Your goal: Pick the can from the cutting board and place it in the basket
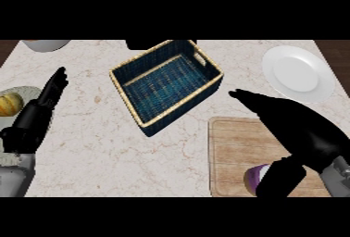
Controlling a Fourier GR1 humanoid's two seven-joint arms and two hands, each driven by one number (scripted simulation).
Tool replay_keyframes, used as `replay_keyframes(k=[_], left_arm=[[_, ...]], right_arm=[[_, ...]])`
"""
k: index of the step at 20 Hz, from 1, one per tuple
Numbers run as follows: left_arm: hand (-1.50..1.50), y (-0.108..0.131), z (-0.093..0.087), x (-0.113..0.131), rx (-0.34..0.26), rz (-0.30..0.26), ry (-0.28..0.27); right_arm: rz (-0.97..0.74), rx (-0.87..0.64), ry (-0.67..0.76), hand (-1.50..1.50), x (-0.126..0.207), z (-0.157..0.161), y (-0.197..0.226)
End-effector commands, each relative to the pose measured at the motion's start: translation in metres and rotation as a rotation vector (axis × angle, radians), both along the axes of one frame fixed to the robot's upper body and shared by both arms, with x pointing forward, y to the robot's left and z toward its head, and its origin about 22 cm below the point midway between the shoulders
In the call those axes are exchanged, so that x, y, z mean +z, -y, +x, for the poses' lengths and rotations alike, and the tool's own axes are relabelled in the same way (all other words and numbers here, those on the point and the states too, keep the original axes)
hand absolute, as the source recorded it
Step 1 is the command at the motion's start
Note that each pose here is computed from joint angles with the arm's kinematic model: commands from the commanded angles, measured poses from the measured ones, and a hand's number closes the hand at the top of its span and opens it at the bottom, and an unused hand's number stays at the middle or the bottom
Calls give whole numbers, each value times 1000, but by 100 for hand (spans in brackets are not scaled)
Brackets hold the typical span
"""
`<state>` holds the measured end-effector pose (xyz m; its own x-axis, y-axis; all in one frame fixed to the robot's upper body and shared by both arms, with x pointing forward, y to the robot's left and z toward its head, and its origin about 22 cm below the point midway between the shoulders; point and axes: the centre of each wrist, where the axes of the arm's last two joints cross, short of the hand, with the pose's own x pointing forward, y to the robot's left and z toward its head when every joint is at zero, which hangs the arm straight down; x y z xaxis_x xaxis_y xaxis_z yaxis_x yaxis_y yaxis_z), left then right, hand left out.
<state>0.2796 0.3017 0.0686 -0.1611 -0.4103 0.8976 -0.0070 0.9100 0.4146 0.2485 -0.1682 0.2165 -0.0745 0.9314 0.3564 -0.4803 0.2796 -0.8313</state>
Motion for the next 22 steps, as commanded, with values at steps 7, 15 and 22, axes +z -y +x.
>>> replay_keyframes(k=[7,15,22], left_arm=[[0,-2,-2,8,-12,-2,12],[0,19,16,17,-34,-13,22],[0,5,10,-6,-8,6,7]], right_arm=[[-213,-70,-166,-150,42,-7,14],[-280,-57,-274,-150,6,4,9],[-310,-73,-319,-150,-37,-4,13]])
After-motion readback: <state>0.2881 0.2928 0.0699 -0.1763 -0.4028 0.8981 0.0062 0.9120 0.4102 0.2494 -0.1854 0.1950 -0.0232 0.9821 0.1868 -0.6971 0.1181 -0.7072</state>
